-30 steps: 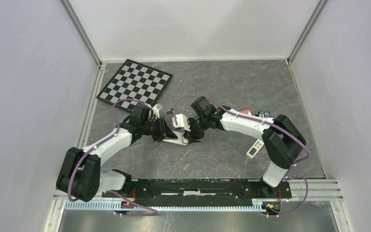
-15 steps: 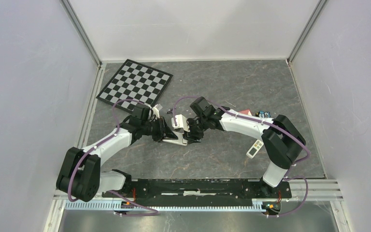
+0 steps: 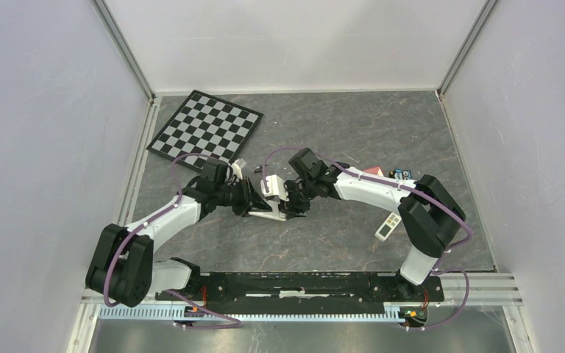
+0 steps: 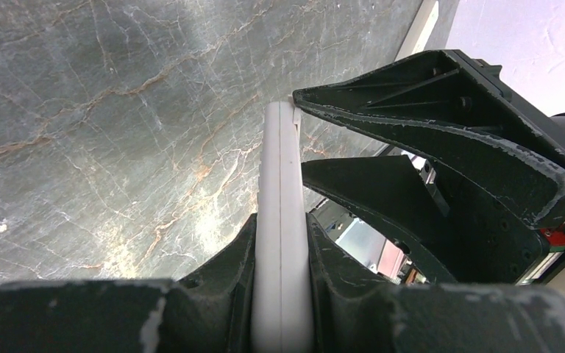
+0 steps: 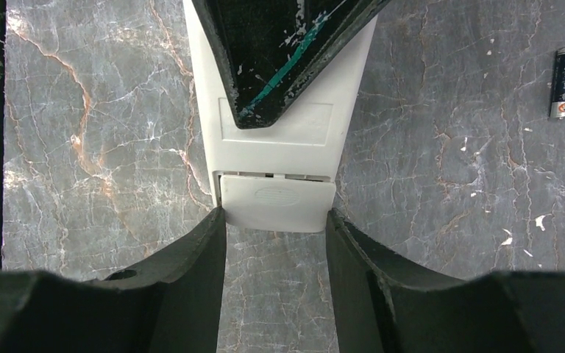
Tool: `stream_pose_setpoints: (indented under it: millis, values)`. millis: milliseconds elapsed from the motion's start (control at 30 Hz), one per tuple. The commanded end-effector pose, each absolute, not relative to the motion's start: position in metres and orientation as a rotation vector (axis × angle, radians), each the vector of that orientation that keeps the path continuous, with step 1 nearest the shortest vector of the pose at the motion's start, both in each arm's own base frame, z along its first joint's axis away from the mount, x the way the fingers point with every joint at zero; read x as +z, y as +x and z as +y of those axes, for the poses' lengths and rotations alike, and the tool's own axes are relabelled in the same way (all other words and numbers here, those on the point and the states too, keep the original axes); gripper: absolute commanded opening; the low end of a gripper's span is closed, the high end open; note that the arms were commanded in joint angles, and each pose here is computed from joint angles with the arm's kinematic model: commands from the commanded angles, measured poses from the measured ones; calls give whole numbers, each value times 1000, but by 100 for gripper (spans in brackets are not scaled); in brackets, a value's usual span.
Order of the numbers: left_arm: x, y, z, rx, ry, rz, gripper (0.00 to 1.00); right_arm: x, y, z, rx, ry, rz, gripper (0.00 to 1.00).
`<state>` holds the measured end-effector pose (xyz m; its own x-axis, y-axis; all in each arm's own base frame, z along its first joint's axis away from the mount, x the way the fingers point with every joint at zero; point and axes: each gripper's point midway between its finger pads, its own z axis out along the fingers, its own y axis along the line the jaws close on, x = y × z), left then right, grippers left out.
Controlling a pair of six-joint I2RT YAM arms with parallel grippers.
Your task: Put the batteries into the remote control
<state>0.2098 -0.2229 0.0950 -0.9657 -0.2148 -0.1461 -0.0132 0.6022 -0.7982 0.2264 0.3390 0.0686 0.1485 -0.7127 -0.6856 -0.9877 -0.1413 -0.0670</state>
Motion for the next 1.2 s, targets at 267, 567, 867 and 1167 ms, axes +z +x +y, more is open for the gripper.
stream_pose_setpoints:
  millis: [267,567,867,1167]
  values:
    - [133,206,-241,-1534,-83,2412,2,97,222,362,735,-1923,1497,41]
    - [152,202,-242,-1601,-39,2282,2,104,212,356,716,-1984,1495,43]
    - [172,198,-239,-1630,-18,2136,2,124,206,354,660,-2017,1468,47]
    - [182,194,-238,-1645,22,2049,2,137,200,353,610,-2071,1448,51]
